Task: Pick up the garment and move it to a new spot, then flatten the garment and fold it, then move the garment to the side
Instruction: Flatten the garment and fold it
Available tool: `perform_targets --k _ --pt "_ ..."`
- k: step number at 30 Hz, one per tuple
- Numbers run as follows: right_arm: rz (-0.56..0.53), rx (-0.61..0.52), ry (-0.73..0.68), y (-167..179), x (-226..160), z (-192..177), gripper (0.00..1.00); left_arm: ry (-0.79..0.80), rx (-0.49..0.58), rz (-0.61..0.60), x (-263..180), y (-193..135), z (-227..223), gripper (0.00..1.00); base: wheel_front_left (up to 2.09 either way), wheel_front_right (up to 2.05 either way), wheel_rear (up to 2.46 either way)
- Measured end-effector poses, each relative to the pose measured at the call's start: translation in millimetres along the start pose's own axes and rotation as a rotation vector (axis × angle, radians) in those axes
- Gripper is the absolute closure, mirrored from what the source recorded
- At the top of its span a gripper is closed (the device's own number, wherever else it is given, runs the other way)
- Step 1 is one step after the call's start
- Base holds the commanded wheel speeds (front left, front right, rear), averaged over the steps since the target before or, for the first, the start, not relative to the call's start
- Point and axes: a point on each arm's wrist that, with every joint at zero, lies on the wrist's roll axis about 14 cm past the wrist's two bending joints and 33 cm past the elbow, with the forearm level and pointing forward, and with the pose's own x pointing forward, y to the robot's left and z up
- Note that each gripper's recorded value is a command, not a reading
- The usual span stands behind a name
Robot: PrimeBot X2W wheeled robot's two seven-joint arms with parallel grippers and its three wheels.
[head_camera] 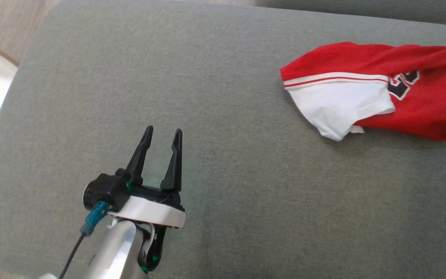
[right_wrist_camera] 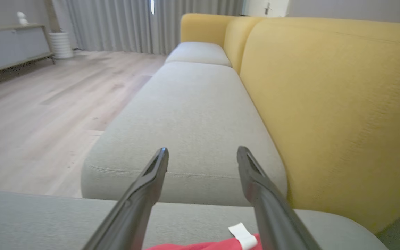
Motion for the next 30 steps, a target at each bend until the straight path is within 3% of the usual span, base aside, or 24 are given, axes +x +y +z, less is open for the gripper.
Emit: perform_targets --k 7,14,22,30 --pt "0.132 0.026 -0.210 54.8 -23.9 43.5 0.00 -0.034 -0.008 -0.048 8.2 -16.0 10.4 0.00 0.00 0.00 0.00" --pt "0.180 0.117 -0.389 61.3 -74.7 66.9 0.00 -0.076 -0.014 -0.119 13.8 -41.0 24.4 0.00 0.00 0.00 0.00" --pt "0.140 0.302 -0.415 63.6 -149.7 19.8 0.00 -0.082 -0.025 -0.175 7.5 -62.4 25.4 0.00 0.00 0.00 0.00" --pt "0.059 0.340 -0.254 58.4 -209.0 -67.8 0.00 -0.077 -0.026 -0.214 5.2 -75.0 23.8 0.00 0.00 0.00 0.00"
